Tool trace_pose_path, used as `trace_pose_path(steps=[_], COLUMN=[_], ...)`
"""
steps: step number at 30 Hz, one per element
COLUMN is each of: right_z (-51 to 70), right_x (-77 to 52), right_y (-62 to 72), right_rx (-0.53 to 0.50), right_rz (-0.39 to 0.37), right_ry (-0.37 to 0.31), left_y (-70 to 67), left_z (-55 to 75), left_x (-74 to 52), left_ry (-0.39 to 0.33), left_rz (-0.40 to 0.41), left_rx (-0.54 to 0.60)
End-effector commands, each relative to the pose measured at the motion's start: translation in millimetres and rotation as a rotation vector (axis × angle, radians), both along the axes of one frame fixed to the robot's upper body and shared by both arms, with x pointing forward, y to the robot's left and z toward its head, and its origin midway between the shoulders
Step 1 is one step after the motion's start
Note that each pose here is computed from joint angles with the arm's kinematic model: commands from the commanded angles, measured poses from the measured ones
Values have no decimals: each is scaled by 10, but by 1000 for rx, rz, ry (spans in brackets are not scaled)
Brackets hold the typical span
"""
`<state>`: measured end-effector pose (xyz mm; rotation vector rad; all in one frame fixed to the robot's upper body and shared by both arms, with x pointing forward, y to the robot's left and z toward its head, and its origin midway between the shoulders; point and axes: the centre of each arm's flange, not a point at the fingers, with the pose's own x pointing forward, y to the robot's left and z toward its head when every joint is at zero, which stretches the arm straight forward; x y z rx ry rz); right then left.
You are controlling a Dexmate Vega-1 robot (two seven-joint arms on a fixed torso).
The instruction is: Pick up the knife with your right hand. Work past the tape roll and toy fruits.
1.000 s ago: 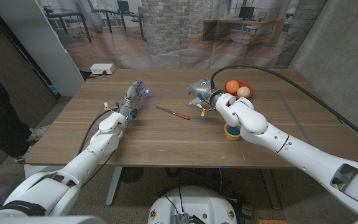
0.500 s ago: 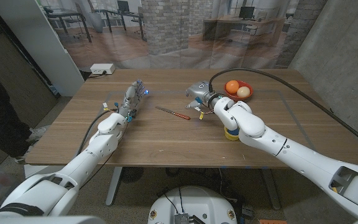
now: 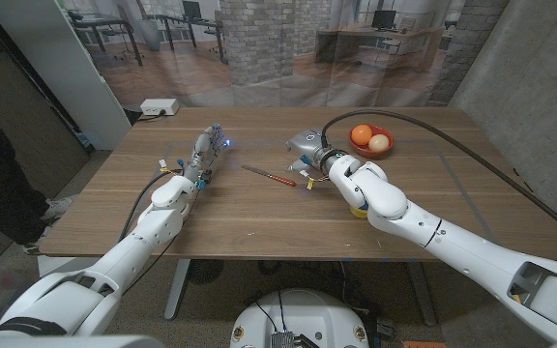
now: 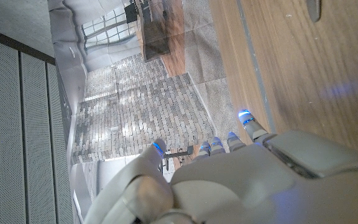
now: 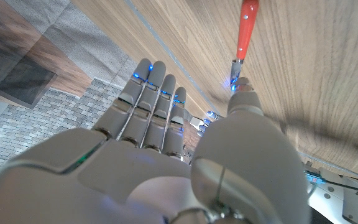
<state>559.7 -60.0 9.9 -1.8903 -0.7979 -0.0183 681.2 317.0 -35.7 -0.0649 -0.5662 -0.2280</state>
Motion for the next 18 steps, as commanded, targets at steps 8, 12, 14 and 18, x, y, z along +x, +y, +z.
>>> trace_pose_path(steps=[8,12,14,18], right_z=[-110,-122,-128,-140], right_x=[36,51,59,73], right_y=[115,140,150,173], right_rx=[-24,-35,-45,-60], right_rz=[-2,-15,-17,-23], right_ry=[-6,2,5,13], left_y=[17,14,14,15], left_z=[-8,-14,-16,-21], left_x=[-11,-11,-9,-9], left_ry=[0,0,0,0], left_rz=[3,2,1,1], left_rx=[-3,-2,-4,-4])
